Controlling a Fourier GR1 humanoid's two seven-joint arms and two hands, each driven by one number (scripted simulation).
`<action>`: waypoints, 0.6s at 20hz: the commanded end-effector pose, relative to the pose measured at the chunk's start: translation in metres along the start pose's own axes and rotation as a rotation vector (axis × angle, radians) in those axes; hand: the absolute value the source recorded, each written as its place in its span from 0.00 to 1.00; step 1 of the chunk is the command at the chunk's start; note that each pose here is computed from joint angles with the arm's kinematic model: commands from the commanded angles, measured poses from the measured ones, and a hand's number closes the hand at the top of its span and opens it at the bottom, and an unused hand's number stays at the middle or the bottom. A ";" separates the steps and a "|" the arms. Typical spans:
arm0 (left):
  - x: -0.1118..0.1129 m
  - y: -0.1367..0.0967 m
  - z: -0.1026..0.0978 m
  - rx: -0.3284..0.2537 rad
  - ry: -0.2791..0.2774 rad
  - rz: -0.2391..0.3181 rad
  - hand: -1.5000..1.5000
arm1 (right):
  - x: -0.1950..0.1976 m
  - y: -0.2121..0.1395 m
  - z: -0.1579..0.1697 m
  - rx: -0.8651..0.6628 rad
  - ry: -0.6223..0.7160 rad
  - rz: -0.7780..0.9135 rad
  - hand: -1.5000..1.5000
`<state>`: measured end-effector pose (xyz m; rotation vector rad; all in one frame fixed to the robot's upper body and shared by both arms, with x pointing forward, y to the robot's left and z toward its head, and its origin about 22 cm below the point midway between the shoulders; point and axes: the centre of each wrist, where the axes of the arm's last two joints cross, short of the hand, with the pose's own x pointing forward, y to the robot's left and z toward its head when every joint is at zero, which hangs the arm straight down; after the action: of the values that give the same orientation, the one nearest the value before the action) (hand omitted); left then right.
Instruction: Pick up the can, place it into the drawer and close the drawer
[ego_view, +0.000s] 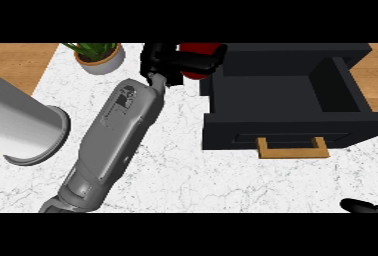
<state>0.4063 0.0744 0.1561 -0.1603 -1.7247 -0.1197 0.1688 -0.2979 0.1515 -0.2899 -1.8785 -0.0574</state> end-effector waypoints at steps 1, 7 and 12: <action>0.035 -0.024 -0.016 -0.010 -0.009 -0.031 1.00 | 0.010 0.001 0.009 -0.003 0.012 -0.013 0.00; 0.078 -0.054 -0.034 -0.020 0.031 -0.045 1.00 | 0.003 0.007 -0.006 -0.003 -0.009 -0.009 0.00; 0.075 -0.062 -0.047 -0.007 0.032 -0.085 1.00 | -0.004 -0.004 -0.008 0.015 -0.008 -0.009 0.00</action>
<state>0.4229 0.0170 0.2358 -0.1234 -1.7046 -0.1766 0.1725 -0.2966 0.1560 -0.2831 -1.8856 -0.0519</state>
